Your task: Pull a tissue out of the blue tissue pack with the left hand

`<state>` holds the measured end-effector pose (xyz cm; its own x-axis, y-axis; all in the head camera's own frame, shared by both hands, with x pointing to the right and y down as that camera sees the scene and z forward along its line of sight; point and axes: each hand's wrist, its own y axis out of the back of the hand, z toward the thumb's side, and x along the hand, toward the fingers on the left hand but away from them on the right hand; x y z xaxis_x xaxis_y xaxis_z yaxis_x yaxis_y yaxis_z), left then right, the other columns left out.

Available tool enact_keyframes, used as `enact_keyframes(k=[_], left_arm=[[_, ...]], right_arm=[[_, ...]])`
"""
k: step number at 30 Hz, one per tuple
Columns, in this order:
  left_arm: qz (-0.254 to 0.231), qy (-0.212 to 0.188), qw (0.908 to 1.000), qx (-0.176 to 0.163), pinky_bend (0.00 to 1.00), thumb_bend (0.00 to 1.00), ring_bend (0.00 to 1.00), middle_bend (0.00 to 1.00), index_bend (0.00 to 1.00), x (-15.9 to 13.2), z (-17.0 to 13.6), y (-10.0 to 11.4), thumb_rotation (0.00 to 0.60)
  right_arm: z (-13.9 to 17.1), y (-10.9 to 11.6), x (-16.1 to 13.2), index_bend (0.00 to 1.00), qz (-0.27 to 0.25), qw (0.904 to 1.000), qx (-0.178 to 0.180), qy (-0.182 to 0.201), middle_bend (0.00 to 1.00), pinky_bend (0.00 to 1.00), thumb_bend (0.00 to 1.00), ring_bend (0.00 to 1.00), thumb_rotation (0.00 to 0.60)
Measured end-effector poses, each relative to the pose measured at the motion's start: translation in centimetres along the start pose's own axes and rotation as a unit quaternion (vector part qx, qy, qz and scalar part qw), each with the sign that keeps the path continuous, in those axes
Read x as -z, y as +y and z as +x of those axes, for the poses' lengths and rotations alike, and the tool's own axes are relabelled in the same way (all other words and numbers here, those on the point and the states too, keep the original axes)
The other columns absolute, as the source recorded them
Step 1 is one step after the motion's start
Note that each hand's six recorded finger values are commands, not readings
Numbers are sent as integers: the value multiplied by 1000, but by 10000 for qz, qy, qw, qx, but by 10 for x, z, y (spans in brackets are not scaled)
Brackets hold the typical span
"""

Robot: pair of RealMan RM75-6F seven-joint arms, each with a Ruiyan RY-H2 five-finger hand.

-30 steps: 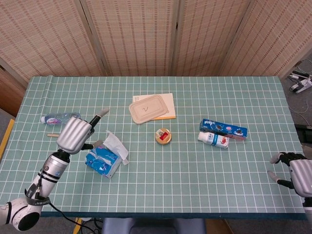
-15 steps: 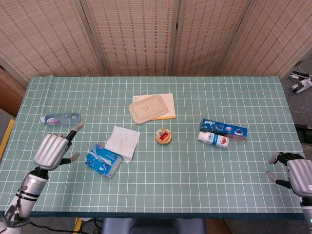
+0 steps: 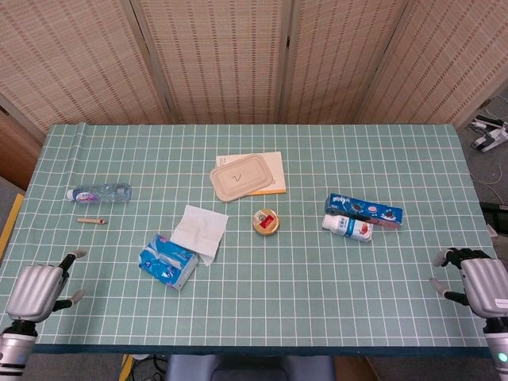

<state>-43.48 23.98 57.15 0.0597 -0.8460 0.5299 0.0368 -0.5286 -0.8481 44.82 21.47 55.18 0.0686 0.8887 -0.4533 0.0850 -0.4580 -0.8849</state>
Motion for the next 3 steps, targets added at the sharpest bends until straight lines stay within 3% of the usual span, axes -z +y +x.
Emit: enact_keyframes(k=[3], left_arm=[[-36, 133, 9999, 48, 1000, 72, 861, 875, 350, 11, -7, -11, 600]], right_arm=[[-1, -2, 0, 494, 33, 10000, -43, -36, 508, 467, 165, 443, 600]])
